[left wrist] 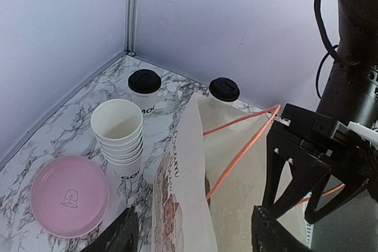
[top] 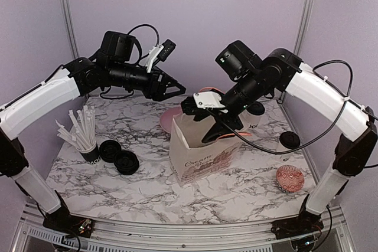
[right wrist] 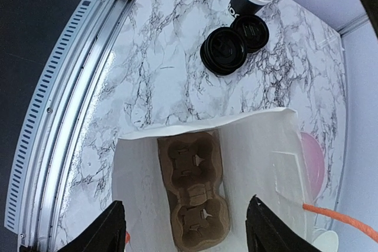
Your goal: Pack the takeout coffee
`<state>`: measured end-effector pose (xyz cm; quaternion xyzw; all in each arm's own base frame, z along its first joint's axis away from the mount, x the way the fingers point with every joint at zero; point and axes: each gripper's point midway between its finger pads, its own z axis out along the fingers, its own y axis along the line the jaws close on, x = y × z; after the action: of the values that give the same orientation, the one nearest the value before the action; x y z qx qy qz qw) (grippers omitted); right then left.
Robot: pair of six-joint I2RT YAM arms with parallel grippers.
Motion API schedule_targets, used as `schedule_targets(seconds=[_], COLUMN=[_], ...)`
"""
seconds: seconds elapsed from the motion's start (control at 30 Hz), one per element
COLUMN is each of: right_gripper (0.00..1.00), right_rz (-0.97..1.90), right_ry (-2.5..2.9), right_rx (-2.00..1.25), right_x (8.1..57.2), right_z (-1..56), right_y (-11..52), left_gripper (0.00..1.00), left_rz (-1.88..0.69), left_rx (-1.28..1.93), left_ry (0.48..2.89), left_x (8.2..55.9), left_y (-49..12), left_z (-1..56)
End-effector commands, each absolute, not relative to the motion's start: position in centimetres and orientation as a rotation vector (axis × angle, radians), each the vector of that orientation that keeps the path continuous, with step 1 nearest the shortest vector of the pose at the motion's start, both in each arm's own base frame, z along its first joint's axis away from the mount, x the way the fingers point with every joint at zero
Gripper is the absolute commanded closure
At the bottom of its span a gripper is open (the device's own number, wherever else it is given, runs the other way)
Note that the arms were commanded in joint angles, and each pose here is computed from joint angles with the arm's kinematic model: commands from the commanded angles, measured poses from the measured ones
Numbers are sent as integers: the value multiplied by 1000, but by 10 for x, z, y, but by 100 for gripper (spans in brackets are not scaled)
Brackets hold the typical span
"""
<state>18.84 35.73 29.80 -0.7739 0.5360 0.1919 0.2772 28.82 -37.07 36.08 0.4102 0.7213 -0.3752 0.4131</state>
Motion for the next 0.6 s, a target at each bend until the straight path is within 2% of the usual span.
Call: schedule_targets(seconds=[0.0,0.27,0.47,0.57], right_gripper=[33,33,33,33], right_rz=[526,495,477,472], right_ry=[1385,1353,1358,1355], right_rx=[-2032,-1970,-1945,-1932], right_x=[186,185,186,186], right_z=[317,334,335,338], right_y=[352,340,334,331], left_gripper=[35,35,41,43], left_rz=[-950,-859,-935,-880], left_rx=[1075,1020,1071,1038], left_ry=[1739,1816,1821,1826], left_x=[291,326,317,320], left_y=[-403,-424,-437,-432], left_z=[371,347,339,342])
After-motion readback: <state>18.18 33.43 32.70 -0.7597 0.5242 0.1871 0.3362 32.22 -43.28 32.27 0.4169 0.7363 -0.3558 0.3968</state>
